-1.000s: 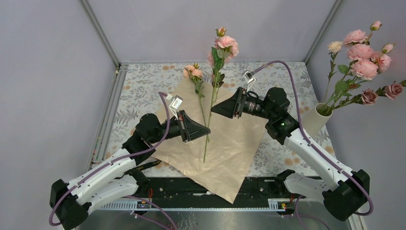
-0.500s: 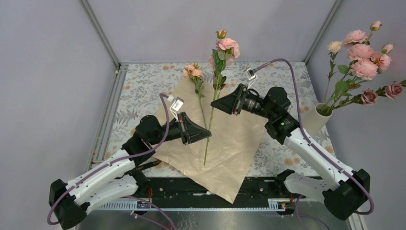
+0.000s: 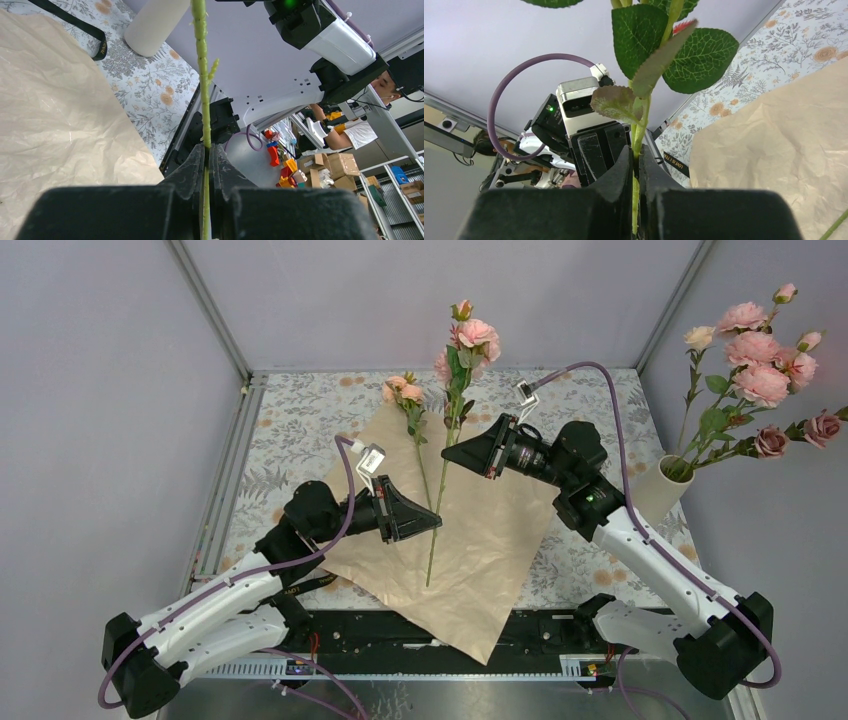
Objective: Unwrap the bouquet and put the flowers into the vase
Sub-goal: Pick up the fake flower from the wrapping paper.
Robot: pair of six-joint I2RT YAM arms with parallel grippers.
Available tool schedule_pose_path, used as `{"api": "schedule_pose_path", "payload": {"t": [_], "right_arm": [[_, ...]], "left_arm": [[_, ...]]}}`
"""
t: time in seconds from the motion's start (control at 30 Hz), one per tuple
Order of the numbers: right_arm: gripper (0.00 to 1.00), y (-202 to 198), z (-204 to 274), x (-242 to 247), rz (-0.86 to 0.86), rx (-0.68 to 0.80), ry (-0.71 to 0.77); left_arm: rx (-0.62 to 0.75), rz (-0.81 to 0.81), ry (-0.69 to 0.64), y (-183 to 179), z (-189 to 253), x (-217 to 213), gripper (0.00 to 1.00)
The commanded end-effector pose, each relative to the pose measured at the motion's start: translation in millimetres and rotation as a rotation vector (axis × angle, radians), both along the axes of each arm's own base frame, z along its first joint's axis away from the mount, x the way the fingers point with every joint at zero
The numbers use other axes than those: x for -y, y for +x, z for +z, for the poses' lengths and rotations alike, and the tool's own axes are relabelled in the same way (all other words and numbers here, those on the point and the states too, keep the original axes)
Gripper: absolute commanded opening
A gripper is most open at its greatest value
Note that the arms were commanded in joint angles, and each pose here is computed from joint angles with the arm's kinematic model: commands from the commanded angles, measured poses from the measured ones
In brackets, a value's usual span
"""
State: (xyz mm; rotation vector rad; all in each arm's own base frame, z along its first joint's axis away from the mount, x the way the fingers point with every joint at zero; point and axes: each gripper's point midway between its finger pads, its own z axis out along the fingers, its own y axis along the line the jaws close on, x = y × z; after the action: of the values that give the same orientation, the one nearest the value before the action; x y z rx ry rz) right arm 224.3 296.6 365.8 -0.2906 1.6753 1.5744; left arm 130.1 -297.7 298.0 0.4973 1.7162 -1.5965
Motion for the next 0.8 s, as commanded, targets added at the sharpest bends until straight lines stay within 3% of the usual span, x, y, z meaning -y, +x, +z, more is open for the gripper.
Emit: {"api": "schedule_pose_path", "payload": {"t": [0.0,0.23,0.3,0.43,0.47,0.6,0.77], "right_arm": [[0.0,0,26,1,-0.018,0.083,0.043],[0.0,-1,25,3,-0.026,0.095,0.034],[0.0,-2,24,5,-0.034,0.103,0.023],[0.0,-3,22,14,-0.076,0.131,-0.033],[0.0,-4,20,17,-0.093,0.136,-0.054],[0.0,-3,13,33,-0.162,0.172,-0.156],[0.0,-2,0,60,-0.258,0.215,-0.328]], "left_arm": [[0.085,-0.011,-0.053,-3,27,0,0.0],[0.086,0.001,-0.048,2,29,3,0.0],[0.091,0.02,-0.034,6,30,3,0.14],[0.099,0.08,0.029,16,25,-1,0.65],[0.107,0.097,0.045,18,25,-3,0.72],[0.13,0.15,0.135,26,17,-13,0.86],[0.131,0.249,0.286,44,2,-40,0.89]]}}
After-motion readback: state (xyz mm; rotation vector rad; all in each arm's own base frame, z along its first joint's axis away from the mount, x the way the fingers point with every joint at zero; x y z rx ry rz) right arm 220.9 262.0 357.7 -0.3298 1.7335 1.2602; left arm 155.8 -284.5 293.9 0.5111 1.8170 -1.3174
